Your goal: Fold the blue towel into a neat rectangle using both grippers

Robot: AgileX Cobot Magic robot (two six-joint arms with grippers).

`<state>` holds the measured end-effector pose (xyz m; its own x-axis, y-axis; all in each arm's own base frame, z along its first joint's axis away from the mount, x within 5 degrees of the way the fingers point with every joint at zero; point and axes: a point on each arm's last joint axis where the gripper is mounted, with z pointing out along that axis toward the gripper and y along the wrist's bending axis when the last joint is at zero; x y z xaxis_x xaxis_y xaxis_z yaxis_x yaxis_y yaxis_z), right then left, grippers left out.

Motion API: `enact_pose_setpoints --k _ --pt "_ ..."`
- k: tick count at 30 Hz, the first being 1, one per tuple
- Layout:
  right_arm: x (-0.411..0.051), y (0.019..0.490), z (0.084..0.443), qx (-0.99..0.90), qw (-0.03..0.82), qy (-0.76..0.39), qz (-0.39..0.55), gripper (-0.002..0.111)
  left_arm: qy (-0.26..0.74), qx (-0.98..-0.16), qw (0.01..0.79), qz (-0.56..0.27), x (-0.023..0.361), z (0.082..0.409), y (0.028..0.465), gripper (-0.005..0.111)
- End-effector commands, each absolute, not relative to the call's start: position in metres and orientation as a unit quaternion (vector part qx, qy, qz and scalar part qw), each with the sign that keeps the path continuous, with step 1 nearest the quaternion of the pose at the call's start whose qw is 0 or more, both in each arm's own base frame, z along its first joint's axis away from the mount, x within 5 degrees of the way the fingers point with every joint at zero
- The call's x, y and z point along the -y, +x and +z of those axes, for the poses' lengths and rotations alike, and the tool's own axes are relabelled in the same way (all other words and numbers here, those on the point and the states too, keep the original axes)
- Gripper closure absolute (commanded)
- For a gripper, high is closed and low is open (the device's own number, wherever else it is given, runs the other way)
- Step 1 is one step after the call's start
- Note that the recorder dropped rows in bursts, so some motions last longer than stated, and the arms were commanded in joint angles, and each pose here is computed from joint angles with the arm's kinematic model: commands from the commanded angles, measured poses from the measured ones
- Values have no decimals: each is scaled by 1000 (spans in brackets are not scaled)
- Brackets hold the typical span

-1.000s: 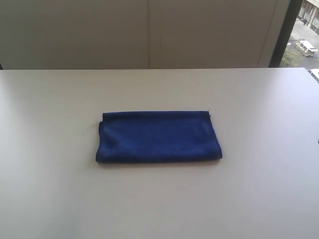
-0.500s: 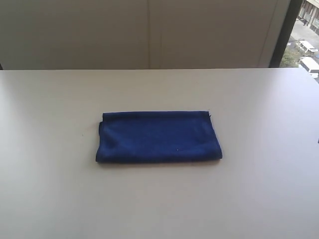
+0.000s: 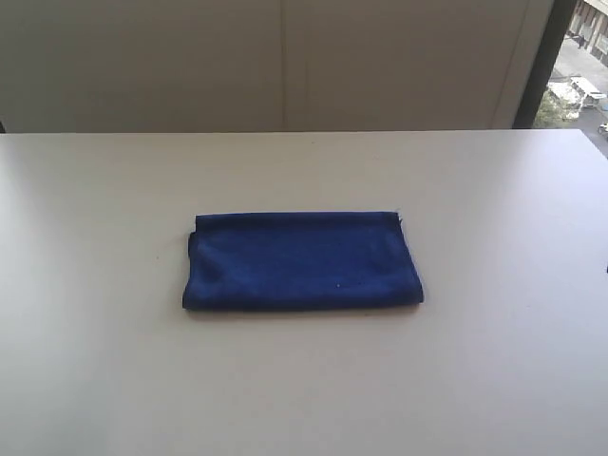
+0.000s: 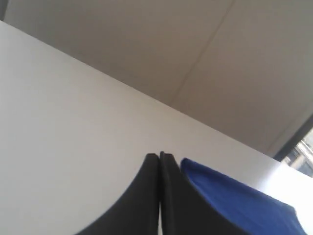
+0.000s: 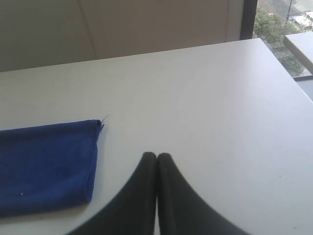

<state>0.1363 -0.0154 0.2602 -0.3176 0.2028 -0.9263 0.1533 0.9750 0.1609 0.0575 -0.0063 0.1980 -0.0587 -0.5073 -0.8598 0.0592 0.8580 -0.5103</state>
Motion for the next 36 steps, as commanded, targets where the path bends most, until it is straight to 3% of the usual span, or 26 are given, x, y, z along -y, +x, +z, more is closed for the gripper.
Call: enact_pose_setpoints --k 1,4,8,12,36 --pt "16 136 261 -807 578 113 21 108 -91 -691 707 -121 2 201 57 107" --pt "16 136 261 -807 578 113 21 108 -63 -730 677 -71 0 192 57 107" --pt "16 136 261 -807 578 113 21 108 -76 -827 555 -44 -3 164 51 107" --pt "16 136 261 -807 578 113 21 108 11 -823 566 -34 5 166 51 107" --pt "16 136 261 -808 579 112 20 108 -10 -815 577 -49 5 169 52 107"
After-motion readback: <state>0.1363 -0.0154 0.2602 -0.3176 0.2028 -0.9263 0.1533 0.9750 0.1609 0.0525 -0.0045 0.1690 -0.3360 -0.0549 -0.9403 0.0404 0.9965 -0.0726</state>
